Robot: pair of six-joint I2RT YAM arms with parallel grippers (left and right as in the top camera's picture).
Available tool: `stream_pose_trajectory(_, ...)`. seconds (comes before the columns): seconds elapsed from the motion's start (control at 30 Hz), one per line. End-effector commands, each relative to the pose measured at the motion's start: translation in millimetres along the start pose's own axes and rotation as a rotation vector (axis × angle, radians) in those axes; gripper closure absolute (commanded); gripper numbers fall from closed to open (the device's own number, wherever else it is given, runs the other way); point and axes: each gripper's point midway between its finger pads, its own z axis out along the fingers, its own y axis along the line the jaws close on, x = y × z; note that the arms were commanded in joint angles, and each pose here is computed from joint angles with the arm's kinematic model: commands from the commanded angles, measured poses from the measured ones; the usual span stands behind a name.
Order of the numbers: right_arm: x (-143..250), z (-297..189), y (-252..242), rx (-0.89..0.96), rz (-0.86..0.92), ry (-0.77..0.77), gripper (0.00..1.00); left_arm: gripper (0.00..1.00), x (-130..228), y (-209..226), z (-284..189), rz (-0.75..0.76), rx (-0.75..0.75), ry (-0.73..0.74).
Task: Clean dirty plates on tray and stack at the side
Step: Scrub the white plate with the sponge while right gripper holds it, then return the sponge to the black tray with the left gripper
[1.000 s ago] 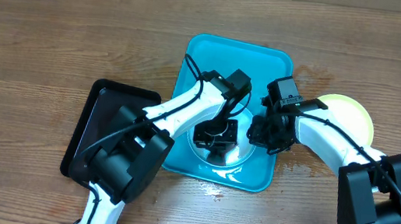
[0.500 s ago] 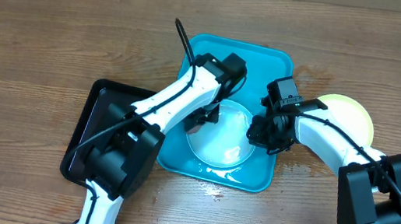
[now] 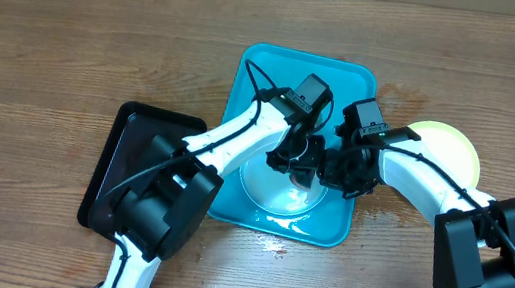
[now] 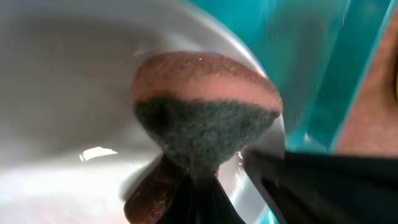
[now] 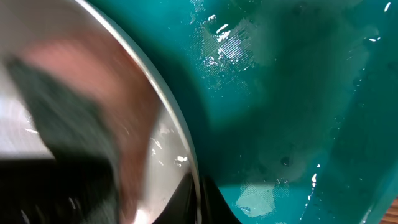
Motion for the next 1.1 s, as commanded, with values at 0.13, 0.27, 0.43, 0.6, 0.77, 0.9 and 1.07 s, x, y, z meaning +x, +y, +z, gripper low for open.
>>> stream_pose_trajectory(0.13,10,12,-17,0.076,0.007,0.039,0.96,0.96,30,46,-1,-0.120,-0.133,0.142)
stream_pose_trajectory(0.27,10,12,-17,0.076,0.007,0.039,0.96,0.96,31,111,-22,-0.167,-0.460,0.096)
stream_pose_trajectory(0.43,9,12,-17,0.076,0.007,0.038,0.96,0.96,24,139,-41,-0.227,-0.569,0.062)
stream_pose_trajectory(0.6,10,12,-17,0.076,0.007,0.039,0.96,0.96,18,112,-62,-0.261,-0.451,0.054)
stream_pose_trajectory(0.77,10,12,-17,0.077,0.008,0.040,0.96,0.96,7,78,-125,-0.212,-0.314,-0.108)
stream_pose_trajectory(0.9,10,12,-17,0.077,0.008,0.040,0.96,0.96,8,87,-191,-0.221,-0.312,-0.273)
stream_pose_trajectory(1.07,10,12,-17,0.076,0.007,0.039,0.96,0.96,29,152,-251,-0.341,-0.486,-0.353)
